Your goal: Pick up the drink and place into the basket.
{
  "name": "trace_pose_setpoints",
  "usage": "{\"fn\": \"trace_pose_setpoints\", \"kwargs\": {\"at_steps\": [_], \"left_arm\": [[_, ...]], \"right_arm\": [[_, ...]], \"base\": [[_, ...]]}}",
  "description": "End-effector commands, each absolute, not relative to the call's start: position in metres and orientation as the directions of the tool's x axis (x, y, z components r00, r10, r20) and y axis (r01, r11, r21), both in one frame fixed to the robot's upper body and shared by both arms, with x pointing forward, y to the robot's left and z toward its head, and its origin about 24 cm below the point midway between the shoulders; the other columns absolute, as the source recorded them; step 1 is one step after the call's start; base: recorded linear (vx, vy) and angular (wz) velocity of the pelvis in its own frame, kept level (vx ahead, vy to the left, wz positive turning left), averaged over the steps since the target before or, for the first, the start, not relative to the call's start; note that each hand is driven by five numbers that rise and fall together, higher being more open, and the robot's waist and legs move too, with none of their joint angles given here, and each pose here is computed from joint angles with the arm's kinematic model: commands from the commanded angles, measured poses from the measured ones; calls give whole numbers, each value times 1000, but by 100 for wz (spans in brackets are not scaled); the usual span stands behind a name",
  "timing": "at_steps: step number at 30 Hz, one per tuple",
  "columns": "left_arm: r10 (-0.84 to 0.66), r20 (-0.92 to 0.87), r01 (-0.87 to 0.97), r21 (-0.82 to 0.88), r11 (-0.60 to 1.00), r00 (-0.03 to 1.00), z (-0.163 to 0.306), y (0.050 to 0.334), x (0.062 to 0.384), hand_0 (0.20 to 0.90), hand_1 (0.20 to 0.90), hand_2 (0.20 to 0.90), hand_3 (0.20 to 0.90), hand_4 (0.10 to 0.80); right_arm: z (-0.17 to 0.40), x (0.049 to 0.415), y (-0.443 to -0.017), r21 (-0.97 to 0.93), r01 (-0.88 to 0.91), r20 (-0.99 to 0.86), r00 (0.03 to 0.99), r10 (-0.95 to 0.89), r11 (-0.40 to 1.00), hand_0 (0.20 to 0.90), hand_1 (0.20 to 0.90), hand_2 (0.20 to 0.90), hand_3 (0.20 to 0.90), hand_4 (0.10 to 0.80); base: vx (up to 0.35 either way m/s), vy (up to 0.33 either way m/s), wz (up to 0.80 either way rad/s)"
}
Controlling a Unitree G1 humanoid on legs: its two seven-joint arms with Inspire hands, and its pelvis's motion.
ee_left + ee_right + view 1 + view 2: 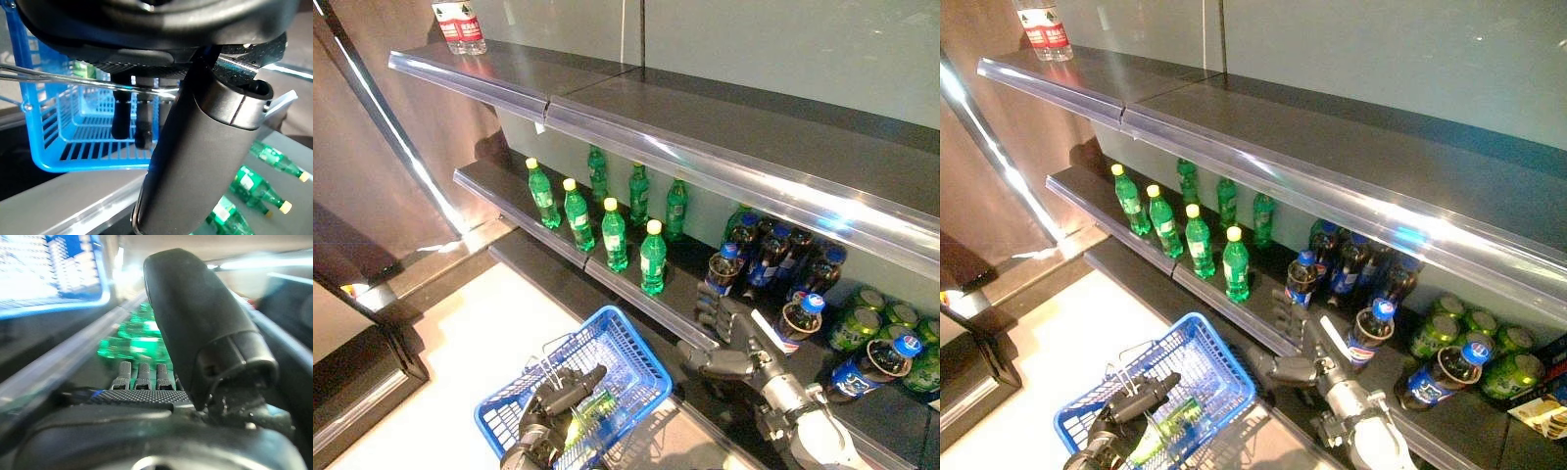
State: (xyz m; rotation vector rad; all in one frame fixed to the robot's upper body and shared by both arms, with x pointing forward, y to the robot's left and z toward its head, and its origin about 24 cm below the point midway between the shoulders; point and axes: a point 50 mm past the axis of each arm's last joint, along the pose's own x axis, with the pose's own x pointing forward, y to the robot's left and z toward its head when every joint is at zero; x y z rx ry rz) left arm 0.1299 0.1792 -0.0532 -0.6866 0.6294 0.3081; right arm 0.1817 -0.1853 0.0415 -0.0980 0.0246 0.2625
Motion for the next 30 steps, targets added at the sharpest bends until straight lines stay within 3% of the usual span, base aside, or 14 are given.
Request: {"fn": "trace_pose_setpoints", "kwargs": {"at_steps": [1, 10, 21, 30], "left_arm": [[138, -98, -168, -618, 768, 986, 42, 201, 193, 300, 300, 300, 200, 100], [150, -98, -179, -622, 762, 984, 41, 205, 190, 300, 300, 300, 200, 100], [167, -100, -192, -624, 758, 981, 40, 209, 188, 300, 300, 300, 200, 100], [163, -113, -197, -637, 745, 980, 38, 208, 190, 300, 300, 300, 200, 100]], "right_arm": [[112, 203, -183, -109, -224, 376, 892, 249, 969, 900, 900, 900, 900, 800], [146, 195, -201, -74, -12, 589, 807, 53, 997, 900, 900, 900, 900, 800], [155, 189, -222, -65, 286, 667, 725, -171, 956, 900, 900, 900, 900, 800], [154, 188, -229, -37, 405, 688, 674, -271, 913, 900, 900, 900, 900, 800]], "base": [[0, 0, 0], [0, 0, 0], [1, 2, -3], [3, 1, -3]]}}
